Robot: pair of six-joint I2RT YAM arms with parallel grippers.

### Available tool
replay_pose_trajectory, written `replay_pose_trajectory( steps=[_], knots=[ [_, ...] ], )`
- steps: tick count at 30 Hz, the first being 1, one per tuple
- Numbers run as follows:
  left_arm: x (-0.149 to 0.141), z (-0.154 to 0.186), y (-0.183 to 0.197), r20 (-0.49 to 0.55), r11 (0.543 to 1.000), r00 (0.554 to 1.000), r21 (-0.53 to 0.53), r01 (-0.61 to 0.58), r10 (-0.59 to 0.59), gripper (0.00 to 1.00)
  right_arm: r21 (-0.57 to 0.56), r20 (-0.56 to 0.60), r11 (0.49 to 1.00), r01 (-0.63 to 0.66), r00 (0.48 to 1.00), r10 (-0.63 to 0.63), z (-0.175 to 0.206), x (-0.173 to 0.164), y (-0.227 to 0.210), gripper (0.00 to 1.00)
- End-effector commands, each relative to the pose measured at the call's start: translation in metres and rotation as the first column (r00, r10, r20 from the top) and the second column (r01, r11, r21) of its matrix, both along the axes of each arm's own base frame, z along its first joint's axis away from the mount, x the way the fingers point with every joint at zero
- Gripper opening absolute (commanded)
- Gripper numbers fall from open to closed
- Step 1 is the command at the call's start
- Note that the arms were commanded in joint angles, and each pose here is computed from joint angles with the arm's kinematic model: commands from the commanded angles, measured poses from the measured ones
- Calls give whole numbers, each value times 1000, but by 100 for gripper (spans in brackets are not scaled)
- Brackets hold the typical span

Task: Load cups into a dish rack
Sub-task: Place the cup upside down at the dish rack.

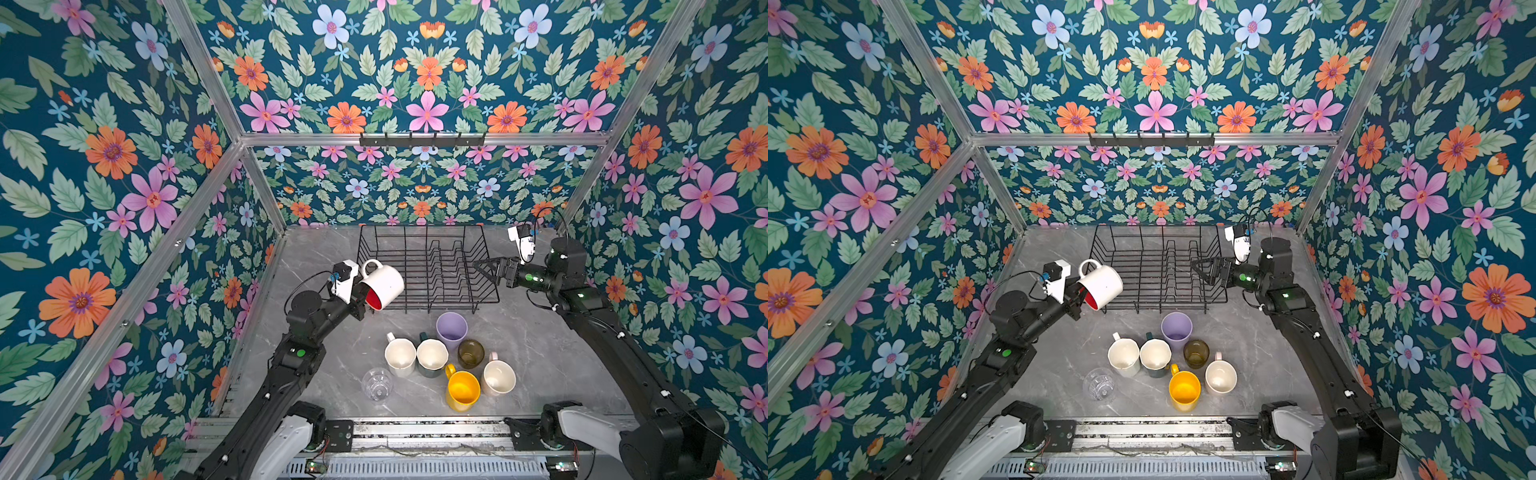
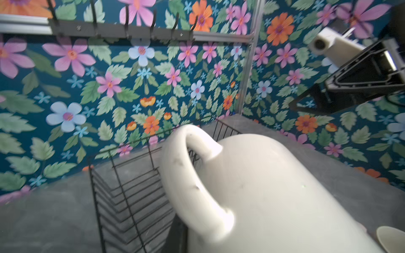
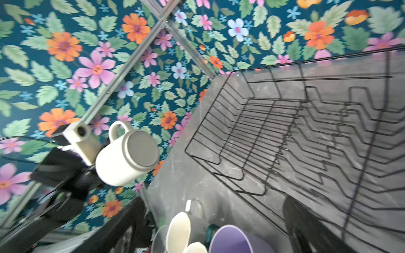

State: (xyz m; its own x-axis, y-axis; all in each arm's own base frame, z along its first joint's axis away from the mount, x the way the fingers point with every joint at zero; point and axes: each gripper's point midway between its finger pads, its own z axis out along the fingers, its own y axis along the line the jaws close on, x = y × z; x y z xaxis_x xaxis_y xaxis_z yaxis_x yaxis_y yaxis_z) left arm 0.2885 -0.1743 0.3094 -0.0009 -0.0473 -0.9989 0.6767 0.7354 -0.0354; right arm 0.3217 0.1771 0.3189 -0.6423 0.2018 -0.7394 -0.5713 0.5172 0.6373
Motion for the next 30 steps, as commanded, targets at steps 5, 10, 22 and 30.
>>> replay_pose_trajectory(
  steps=[5,10,22,30],
  knots=[
    [-17,84,-33,242,886,895,-191,422,-374,0,86,78,964,-250,967,243,29,-32,30,97],
    [-16,88,-43,187,780,821,-255,571,-540,0,67,132,945,-321,941,311,40,-42,49,97],
    [-21,85,-54,69,605,668,-364,708,-741,0,98,199,941,-324,933,300,73,-32,78,97],
    [-22,83,-54,74,611,671,-350,710,-737,0,120,174,936,-330,936,307,87,-34,98,97]
  ],
)
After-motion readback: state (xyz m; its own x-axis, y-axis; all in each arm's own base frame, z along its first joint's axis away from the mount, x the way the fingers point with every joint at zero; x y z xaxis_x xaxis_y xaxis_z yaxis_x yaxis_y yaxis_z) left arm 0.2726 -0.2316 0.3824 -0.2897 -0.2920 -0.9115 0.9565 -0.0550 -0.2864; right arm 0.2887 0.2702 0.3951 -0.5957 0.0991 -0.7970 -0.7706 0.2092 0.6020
